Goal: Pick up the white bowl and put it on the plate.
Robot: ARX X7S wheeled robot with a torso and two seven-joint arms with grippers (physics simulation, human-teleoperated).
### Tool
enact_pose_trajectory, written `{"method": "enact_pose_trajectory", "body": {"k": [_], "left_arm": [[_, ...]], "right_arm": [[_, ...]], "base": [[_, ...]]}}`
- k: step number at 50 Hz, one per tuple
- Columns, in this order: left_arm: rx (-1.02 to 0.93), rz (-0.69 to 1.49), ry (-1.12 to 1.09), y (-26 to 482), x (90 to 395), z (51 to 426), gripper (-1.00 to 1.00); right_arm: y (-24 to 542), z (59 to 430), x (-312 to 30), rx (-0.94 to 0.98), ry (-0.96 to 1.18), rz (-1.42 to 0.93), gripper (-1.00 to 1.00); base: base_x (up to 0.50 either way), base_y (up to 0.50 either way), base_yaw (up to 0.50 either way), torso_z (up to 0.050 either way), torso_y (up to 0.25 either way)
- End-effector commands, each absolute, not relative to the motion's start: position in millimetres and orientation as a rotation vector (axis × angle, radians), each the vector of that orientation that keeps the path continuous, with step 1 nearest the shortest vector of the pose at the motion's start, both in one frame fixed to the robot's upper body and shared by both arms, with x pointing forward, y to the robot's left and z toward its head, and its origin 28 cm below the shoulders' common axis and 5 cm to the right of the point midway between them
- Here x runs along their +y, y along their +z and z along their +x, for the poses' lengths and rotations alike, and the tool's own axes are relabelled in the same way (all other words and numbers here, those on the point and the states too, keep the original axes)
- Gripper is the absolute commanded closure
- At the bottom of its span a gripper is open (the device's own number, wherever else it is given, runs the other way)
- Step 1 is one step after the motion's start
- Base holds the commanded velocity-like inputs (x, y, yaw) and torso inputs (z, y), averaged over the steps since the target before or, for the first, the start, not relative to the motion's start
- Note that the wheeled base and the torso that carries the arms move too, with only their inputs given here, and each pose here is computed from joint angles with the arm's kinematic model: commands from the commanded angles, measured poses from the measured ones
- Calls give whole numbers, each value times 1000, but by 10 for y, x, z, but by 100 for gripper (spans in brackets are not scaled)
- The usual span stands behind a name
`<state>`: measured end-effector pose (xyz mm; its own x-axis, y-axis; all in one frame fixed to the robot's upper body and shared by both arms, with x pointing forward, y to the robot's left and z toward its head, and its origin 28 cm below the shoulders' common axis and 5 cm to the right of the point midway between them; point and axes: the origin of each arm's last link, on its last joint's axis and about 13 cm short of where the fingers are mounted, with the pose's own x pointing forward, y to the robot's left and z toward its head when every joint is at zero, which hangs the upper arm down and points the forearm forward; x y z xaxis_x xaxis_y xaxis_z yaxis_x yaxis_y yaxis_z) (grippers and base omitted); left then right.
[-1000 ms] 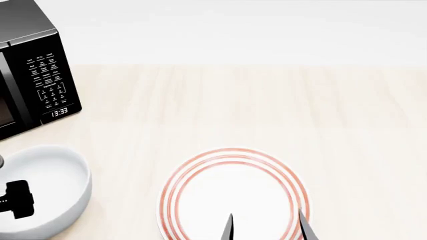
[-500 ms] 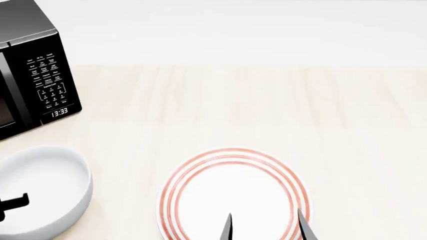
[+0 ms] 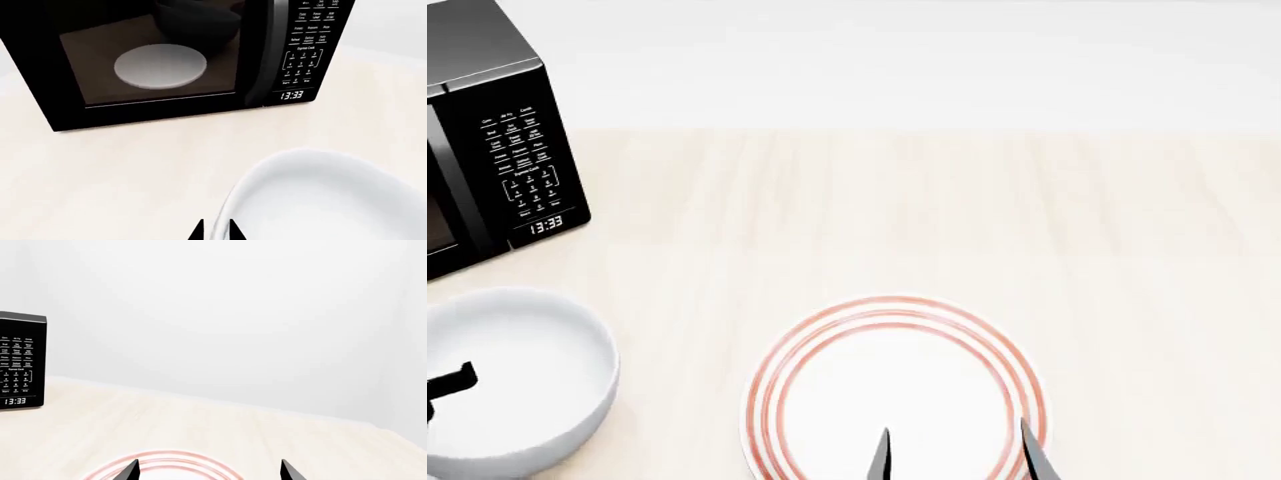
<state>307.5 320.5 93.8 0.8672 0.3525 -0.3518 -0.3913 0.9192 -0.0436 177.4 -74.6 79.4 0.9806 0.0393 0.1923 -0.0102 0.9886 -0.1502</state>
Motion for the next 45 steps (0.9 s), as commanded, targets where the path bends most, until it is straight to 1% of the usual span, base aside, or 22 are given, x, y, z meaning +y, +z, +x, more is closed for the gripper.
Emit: {"method": "enact_pose_trajectory", "body": {"k": [1, 12, 18, 23, 33, 45], "left_arm": [[263, -203, 375, 1177, 3148, 3052, 100], [176, -252, 344, 1545, 3095, 3041, 100], [160, -250, 310, 1644, 3029, 3070, 100], [154, -238, 265, 1710, 2923, 3156, 100], [147, -237, 165, 1833, 2611, 3298, 100], [154, -204, 89, 1864, 2347, 3258, 100]], "right_arm": [[819, 1794, -762, -223, 10, -152, -100], [820, 1791, -765, -224, 10, -151, -100], [822, 1790, -766, -224, 9, -151, -100], [809, 1796, -766, -221, 10, -152, -100], [815, 1796, -776, -223, 6, -152, -100], [814, 1792, -771, -222, 9, -149, -100]], "base": [[0, 0, 0, 0, 0], [0, 0, 0, 0, 0], [0, 0, 0, 0, 0], [0, 0, 0, 0, 0], [0, 0, 0, 0, 0], [0, 0, 0, 0, 0]]}}
